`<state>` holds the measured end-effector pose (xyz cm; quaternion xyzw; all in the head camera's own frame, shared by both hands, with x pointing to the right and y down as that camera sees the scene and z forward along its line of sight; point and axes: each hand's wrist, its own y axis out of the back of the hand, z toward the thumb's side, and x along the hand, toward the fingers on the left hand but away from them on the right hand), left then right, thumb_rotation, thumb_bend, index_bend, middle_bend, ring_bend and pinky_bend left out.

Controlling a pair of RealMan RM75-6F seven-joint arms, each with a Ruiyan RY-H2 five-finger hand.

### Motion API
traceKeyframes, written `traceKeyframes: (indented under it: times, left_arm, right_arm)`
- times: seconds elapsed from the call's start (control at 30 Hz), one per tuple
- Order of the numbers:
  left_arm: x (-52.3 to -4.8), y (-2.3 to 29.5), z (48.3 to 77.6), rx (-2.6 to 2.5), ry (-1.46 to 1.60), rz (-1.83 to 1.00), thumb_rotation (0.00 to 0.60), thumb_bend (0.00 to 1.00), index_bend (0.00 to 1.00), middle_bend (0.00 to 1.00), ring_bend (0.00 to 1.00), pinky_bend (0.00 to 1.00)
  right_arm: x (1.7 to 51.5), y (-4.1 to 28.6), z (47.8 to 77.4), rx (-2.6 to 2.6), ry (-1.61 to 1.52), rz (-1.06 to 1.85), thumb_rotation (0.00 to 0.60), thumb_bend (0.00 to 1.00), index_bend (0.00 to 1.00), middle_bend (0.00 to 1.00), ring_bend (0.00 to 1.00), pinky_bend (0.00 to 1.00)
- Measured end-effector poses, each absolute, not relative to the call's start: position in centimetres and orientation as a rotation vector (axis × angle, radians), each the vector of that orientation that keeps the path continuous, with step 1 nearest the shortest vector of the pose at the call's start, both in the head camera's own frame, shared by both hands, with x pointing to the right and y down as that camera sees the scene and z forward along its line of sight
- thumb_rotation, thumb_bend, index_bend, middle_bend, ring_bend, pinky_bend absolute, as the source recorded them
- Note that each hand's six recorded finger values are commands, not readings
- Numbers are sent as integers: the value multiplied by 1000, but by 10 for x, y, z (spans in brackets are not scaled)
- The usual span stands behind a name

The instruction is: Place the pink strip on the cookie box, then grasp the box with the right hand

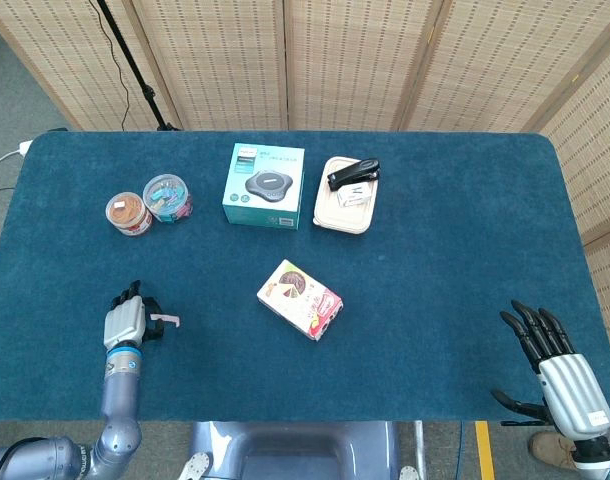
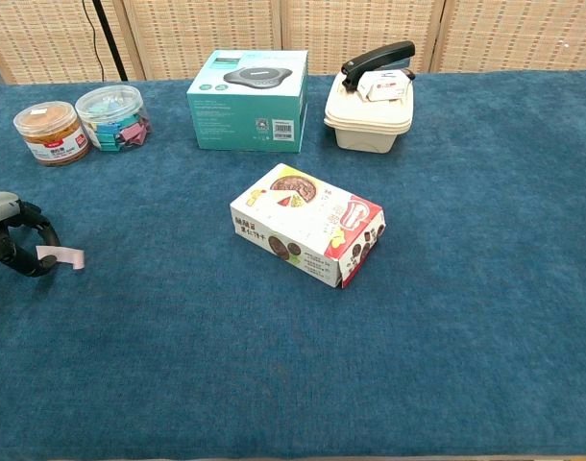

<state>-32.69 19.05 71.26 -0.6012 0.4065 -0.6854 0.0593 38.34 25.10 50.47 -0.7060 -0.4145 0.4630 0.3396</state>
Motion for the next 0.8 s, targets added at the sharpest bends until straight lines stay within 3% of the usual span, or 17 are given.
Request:
traceKeyframes:
  times: [0.47,0.8]
  left_arm:
    - [-327,189,710,-1811,1237,-2053,600,485,581,0,0,0]
    - [-318,164,683,-1783,1187,-1898,600,489,583,0,0,0]
  right_arm:
    - [384,251,505,-1839,-1080,1206,600,0,0,0,0,0]
    - [384,251,504,-1841,-1083,1204,600,0,0,0,0,0]
